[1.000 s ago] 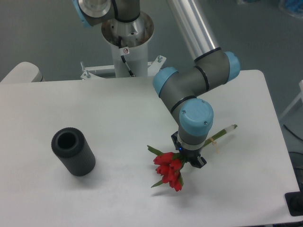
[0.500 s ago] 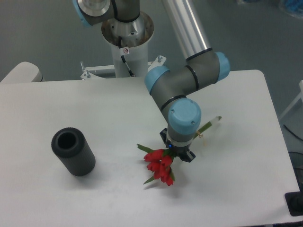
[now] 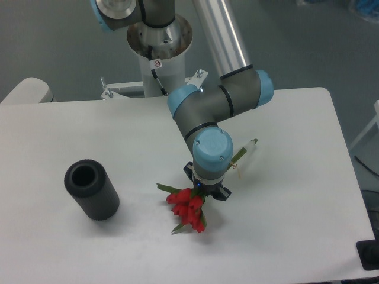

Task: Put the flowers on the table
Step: 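Lower the held tulips onto the table beside the black cylinder, then open the gripper to release the tulip stems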

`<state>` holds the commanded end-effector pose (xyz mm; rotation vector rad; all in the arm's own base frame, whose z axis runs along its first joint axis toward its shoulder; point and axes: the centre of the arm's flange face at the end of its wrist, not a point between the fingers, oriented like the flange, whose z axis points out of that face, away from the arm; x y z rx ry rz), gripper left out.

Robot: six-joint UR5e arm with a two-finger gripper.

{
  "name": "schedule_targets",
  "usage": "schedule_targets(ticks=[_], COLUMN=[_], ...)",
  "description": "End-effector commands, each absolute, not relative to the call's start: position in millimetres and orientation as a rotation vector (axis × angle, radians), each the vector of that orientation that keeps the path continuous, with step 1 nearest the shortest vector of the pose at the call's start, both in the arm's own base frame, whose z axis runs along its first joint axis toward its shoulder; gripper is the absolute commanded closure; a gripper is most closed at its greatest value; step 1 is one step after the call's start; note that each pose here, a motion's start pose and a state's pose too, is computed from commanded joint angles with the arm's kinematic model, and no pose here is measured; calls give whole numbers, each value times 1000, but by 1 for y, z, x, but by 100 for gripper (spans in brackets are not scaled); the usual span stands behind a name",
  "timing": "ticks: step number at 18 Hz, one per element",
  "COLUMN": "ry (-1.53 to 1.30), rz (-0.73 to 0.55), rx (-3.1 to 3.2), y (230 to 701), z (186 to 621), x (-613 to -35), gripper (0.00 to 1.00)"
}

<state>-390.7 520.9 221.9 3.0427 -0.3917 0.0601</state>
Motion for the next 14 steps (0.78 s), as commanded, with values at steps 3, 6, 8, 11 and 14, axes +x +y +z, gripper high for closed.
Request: schedule_targets(ticks=[3,6,8,11,14], ry=[-401,-410,-450,-494,-624], rz=[53,30,13,-20,-44], rx=[3045,3059,3064,3070,3054], y=[521,521,523,517,510], z=[224,234,242,253,260], x=[-394,-404,-414,-438,-460], gripper=[0,0,0,0,0])
